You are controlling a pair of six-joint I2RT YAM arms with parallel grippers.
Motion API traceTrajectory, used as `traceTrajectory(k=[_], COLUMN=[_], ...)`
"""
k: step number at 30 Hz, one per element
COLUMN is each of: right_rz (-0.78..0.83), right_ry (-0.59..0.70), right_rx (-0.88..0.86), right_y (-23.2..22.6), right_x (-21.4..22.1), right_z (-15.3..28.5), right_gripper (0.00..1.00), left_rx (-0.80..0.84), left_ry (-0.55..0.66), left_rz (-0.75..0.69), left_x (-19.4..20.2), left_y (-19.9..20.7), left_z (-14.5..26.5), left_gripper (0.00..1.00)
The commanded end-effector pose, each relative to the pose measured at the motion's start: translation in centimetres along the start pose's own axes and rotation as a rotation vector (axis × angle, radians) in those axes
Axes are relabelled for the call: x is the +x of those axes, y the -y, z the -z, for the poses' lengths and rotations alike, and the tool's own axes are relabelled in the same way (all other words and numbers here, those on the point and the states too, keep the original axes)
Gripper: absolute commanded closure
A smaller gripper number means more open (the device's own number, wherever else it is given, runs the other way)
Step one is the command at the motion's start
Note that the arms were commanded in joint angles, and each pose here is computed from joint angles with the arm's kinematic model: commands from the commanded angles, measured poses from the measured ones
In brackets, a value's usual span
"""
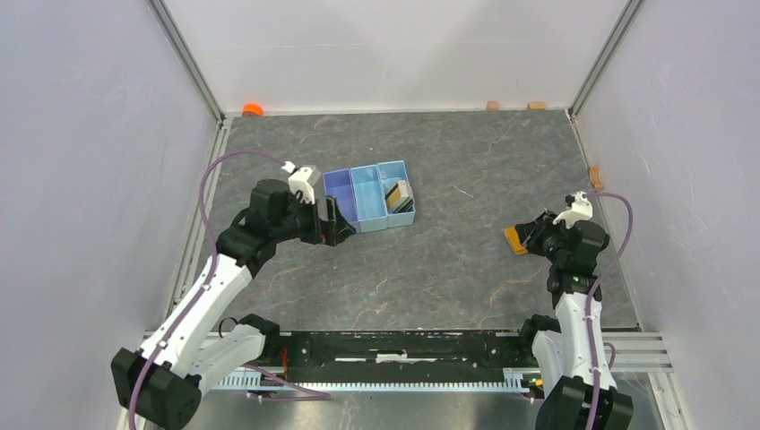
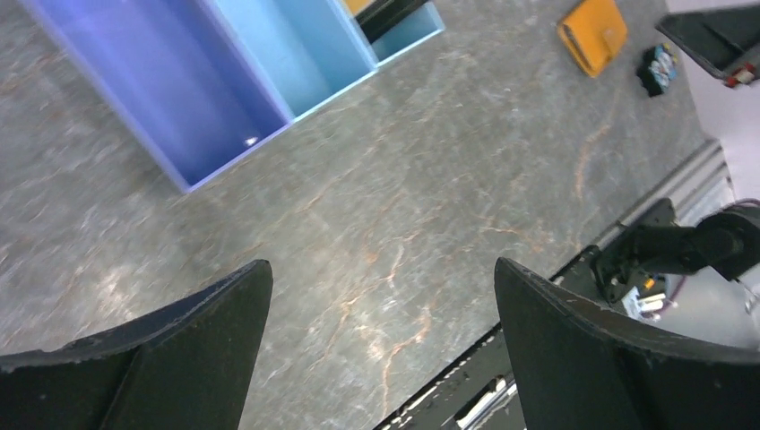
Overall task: Put the credit cards into the card holder
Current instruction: Pick up the card holder from the center of the board.
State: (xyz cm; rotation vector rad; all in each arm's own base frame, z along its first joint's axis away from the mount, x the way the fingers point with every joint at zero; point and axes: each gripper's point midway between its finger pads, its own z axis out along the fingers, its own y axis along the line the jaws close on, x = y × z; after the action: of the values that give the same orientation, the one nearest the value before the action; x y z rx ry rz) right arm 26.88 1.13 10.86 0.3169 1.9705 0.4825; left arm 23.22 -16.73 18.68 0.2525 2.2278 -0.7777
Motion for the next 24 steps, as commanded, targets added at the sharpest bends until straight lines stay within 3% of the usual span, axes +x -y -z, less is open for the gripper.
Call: traceTrajectory(k=[1, 4, 6, 16, 24], right_rz=[0.009, -0.058, -0.124, -0.456, -0.615], right_ry=[-0.036, -0.012, 0.011, 0.135, 0.183], right_rx=[0.201, 0.257, 0.286, 0.283, 0.319], right_y=[3.4, 4.4, 5.1, 5.7, 7.1], right_x=[-0.7, -0.1, 0.7, 4.4, 7.3], right_z=[0.0, -0.1, -0.1, -0.4, -0.4], right_gripper=[0.6, 0.39, 0.33, 0.33, 0.38], left_rx=[0.082, 0.047, 0.026, 0.077, 0.085], left_ry=[0.052, 0.052, 0.051, 0.045, 0.038], left_rz=[-0.116, -0.131, -0.131, -0.12, -0.12], left_x=[-3.8, -3.8, -3.2, -2.5, -2.3], left_y=[3.6, 2.9, 2.2, 3.2, 3.3], left_z=[0.0, -0.1, -0.1, 0.1, 0.0], left_gripper=[0.0, 0.0, 0.0, 0.0, 0.0])
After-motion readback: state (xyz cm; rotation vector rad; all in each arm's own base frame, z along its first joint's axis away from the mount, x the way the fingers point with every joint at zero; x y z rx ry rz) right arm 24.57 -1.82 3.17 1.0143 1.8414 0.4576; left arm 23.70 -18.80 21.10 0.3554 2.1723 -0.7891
